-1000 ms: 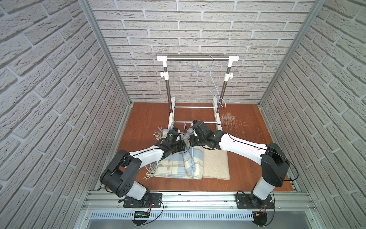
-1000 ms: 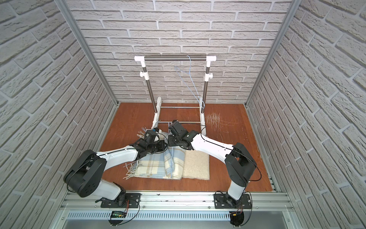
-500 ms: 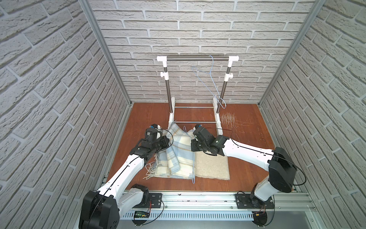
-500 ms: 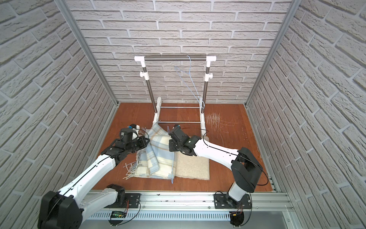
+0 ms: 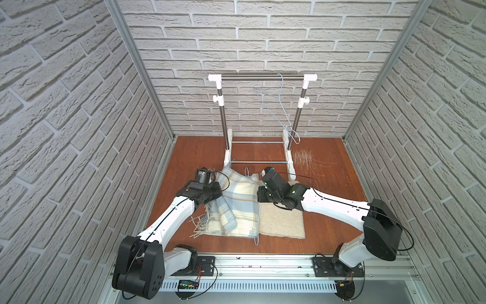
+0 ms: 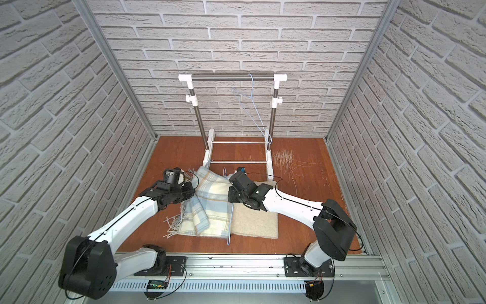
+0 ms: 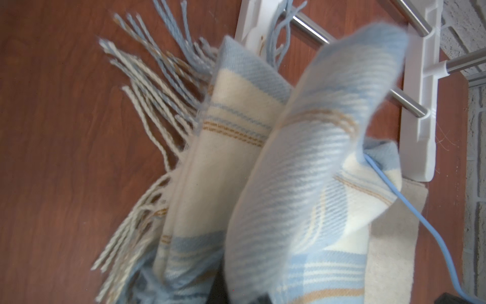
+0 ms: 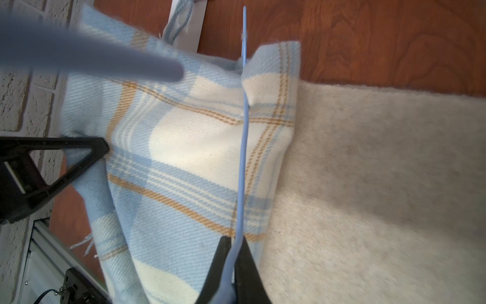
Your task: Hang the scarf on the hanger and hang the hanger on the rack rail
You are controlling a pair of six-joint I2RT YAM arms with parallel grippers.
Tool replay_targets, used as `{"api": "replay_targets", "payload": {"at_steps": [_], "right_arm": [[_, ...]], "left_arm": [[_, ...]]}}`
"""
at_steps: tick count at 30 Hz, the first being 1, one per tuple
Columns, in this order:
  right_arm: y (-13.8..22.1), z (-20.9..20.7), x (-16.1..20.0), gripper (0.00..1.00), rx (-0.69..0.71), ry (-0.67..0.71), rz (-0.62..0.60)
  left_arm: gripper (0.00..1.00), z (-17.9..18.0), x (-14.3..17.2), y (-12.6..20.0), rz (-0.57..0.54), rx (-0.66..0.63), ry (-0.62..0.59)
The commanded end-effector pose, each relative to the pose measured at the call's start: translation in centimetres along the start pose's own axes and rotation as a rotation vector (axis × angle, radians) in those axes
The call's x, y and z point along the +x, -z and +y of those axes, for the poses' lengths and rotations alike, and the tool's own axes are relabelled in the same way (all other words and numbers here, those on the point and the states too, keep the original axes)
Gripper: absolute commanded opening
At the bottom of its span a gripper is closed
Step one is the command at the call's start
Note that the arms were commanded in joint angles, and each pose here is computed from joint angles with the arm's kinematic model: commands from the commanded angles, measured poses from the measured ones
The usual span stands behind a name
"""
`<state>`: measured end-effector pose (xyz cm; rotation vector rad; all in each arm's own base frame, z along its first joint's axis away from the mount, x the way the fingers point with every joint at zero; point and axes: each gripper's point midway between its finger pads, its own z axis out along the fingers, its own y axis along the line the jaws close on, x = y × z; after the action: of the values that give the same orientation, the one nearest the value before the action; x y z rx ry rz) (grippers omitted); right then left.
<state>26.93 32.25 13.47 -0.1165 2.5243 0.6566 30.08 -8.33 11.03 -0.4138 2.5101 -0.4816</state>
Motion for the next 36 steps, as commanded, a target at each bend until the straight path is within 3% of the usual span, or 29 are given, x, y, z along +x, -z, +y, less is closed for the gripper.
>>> {"api": "replay_targets", "payload": {"at_steps": [1,5,10,12,14,15,18,22,28,33,36], "right_arm": [[1.7,-4.1,1.5,0.03,0.133,0.006,0.054],[0.1,-6.1,2.6,0.03,0.140,-0.060,0.082],[-0.5,-6.1,3.1,0.03,0.140,-0.048,0.099],[-0.3,-5.6,2.8,0.03,0.126,-0.041,0.095],[0.0,-5.1,2.4,0.03,0.117,-0.031,0.090],[0.2,-4.9,2.1,0.03,0.115,-0.026,0.086],[1.0,-4.0,1.2,0.03,0.109,-0.006,0.072],[2.1,-2.8,0.2,0.03,0.111,0.025,0.069],[3.5,-0.9,-1.0,0.03,0.113,0.073,0.062],[7.0,1.7,-3.7,0.03,0.075,0.109,0.018],[10.4,3.9,-6.0,0.03,0.027,0.134,-0.015]], "left_arm": [[0.00,1.0,-1.9,2.0,-0.093,-0.062,0.002],[0.00,1.8,-1.2,2.0,-0.093,-0.084,0.022],[0.00,2.9,-0.1,0.2,-0.076,-0.098,0.066],[0.12,2.8,0.0,-0.3,-0.064,-0.091,0.061],[0.46,2.3,-0.4,-0.1,-0.075,-0.077,0.056],[0.55,2.0,-0.8,0.3,-0.088,-0.070,0.051],[0.62,0.8,-1.6,2.3,-0.121,-0.060,0.019],[0.62,-2.4,-1.3,4.1,-0.101,0.001,-0.010],[0.61,-8.7,3.3,2.4,0.018,0.093,-0.114],[0.57,-4.4,8.1,-1.6,0.161,-0.023,-0.036],[0.56,-3.1,8.8,-1.9,0.195,-0.080,-0.032]]}}
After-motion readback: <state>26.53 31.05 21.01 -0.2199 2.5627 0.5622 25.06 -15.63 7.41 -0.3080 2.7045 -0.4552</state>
